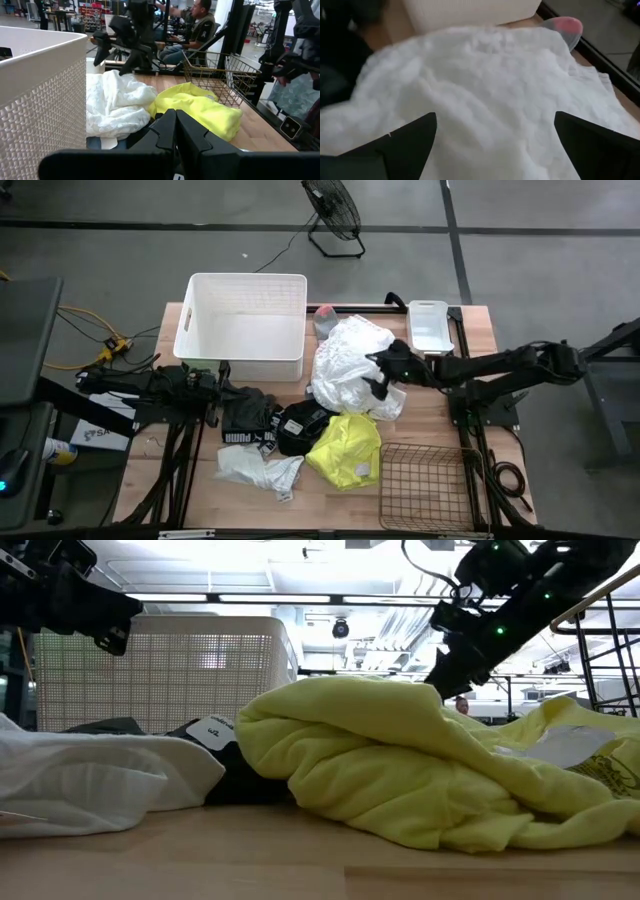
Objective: Pick & Place Cloths
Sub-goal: Put the white dress into the big white bin
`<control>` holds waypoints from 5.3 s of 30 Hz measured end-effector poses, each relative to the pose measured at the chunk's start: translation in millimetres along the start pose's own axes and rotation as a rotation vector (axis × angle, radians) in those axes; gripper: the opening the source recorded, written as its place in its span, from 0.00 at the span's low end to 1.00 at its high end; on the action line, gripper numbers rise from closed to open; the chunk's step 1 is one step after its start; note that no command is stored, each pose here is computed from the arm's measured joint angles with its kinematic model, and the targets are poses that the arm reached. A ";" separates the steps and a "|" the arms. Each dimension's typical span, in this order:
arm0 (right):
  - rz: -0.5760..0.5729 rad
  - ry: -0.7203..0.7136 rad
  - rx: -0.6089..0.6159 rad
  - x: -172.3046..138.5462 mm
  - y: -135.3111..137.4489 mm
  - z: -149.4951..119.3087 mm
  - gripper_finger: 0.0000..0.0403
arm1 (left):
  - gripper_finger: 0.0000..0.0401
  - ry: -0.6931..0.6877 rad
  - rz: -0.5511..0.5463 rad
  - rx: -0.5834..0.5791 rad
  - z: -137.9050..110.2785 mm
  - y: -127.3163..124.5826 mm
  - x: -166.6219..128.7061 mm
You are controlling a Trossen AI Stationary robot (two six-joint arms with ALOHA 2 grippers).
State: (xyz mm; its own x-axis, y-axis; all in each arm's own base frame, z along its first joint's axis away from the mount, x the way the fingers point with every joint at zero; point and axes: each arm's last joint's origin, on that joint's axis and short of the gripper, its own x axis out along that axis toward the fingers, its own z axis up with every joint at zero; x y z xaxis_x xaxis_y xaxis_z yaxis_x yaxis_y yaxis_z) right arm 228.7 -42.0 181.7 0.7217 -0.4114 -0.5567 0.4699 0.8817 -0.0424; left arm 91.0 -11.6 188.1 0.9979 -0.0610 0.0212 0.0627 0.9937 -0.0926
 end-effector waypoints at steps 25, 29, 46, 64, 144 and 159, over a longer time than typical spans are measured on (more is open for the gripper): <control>0.012 0.166 0.491 43.0 -9.4 -24.3 0.86 | 0.03 0.000 0.000 0.000 0.0 0.0 0.0; 0.049 0.176 0.519 42.0 -8.5 -23.3 0.70 | 0.03 0.000 0.000 0.000 0.0 0.0 0.0; 0.394 0.105 0.659 37.9 -8.2 4.2 0.04 | 0.03 0.000 0.000 0.000 0.0 0.0 0.0; 0.533 -0.538 0.542 -83.2 -44.8 110.3 0.03 | 0.03 0.000 0.001 0.000 0.0 0.0 0.0; -0.289 -0.348 -0.488 -181.3 -21.2 220.2 0.03 | 0.03 -0.632 -0.112 -0.387 57.7 -1.9 -19.0; -0.913 -0.202 -0.839 -163.3 3.6 255.6 0.03 | 0.03 -0.689 0.057 -0.671 57.3 5.0 -18.3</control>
State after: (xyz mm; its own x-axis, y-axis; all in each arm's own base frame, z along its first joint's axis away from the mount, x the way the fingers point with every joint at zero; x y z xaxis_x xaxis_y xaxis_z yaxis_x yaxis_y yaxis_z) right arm 242.5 -30.6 484.5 0.4041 -0.9106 0.0872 0.4240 0.1020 -0.8999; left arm 72.1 -0.1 244.3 0.7851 0.2666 0.5590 0.2236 0.7197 -0.6573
